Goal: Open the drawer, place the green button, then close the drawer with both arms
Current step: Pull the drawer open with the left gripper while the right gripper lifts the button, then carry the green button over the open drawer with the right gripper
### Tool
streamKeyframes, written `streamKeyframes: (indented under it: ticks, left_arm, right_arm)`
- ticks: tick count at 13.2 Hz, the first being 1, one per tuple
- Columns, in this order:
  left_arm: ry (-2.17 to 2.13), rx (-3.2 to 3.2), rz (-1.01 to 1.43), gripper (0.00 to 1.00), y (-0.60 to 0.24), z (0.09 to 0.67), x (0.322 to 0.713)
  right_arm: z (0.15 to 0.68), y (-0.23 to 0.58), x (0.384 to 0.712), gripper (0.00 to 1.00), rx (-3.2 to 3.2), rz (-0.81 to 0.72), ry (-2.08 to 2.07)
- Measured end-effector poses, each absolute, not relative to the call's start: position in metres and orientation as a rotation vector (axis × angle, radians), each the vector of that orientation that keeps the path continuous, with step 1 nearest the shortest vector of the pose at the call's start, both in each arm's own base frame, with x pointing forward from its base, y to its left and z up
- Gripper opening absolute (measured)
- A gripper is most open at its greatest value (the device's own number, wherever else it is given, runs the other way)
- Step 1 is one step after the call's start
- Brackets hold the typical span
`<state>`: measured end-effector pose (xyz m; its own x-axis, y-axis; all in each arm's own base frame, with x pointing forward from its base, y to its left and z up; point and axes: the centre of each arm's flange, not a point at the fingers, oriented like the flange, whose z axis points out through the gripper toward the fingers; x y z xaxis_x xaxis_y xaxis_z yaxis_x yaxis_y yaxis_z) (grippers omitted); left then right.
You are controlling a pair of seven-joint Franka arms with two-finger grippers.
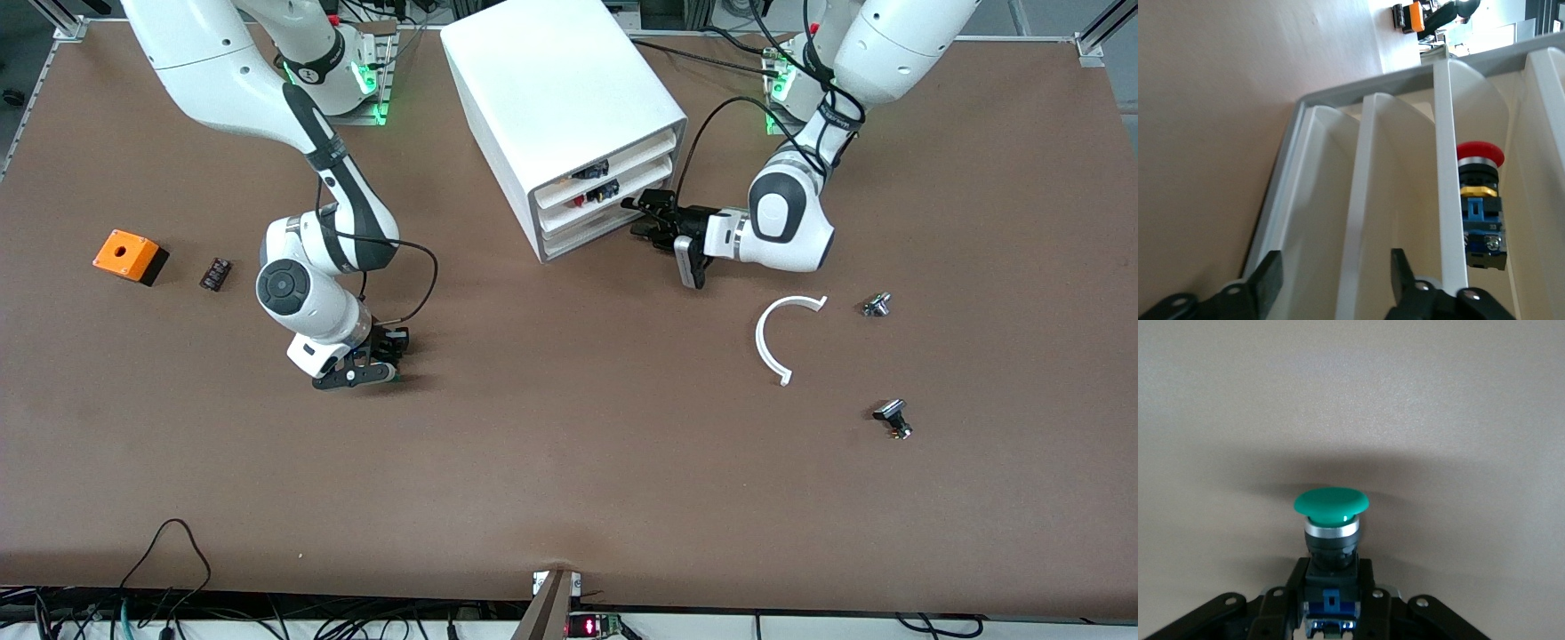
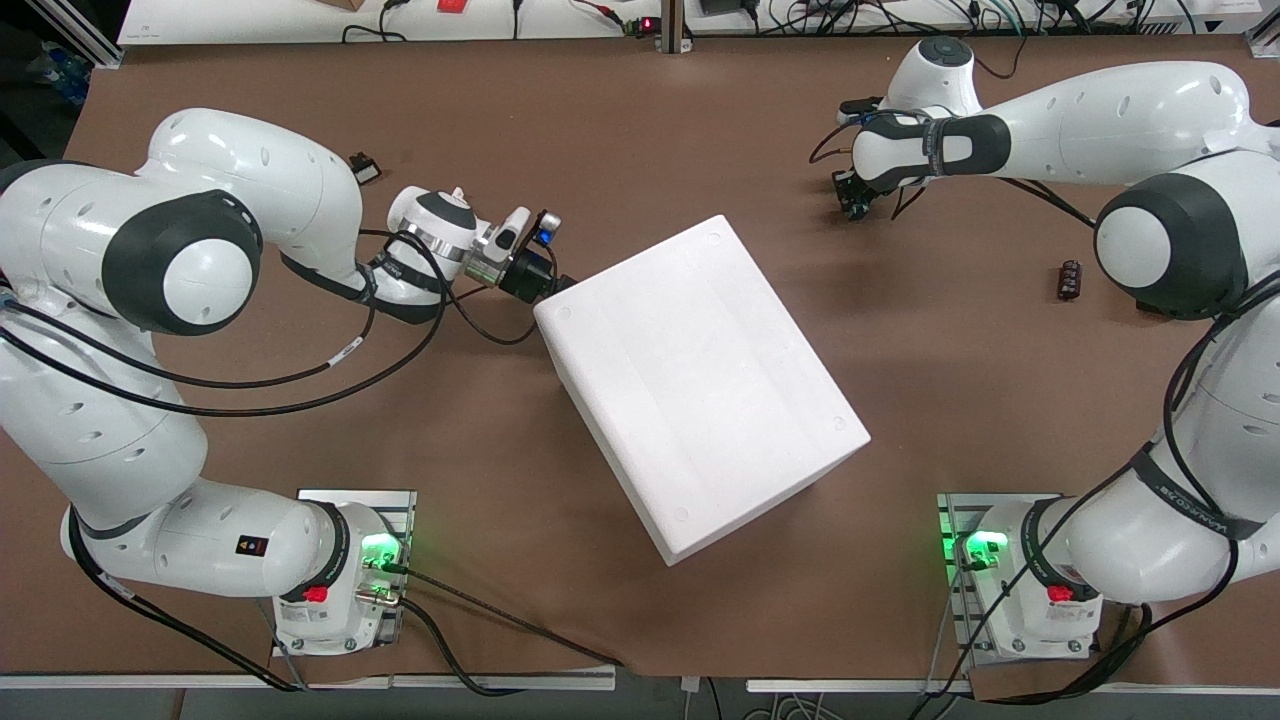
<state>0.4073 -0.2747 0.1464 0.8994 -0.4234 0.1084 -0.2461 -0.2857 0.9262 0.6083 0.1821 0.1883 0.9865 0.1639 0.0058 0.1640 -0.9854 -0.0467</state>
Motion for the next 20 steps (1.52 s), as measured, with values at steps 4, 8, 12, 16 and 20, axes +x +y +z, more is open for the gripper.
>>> streamKeyframes:
  ticks: [4,8,12,16,20]
  left_arm:
    - [-0.466,1.856,-0.205,0.6,-0.287,0.14,0.396]
    - [-0.502,1.84,-0.189,0.15,-0.289,0.137,0.392]
    - [-0.528,1.838,-0.151,0.14,-0.285,0.139,0.402]
    - [-0.614,1.88,-0.074,0.14,-0.247,0.152,0.457]
    - [-0.616,1.887,-0.039,0.14,-0.226,0.153,0.494]
  right_arm:
    - [0.203,0.188,0.617,0.33,-3.079,-0.011,-0.186]
    - [0.26,0.222,0.642,0.33,-3.068,0.031,-0.033]
    - [0.308,0.247,0.654,0.33,-3.067,0.09,0.172]
    - [0.348,0.308,0.647,0.33,-3.032,0.049,0.379]
    - [0.385,0.38,0.625,0.33,-2.944,0.0,0.654]
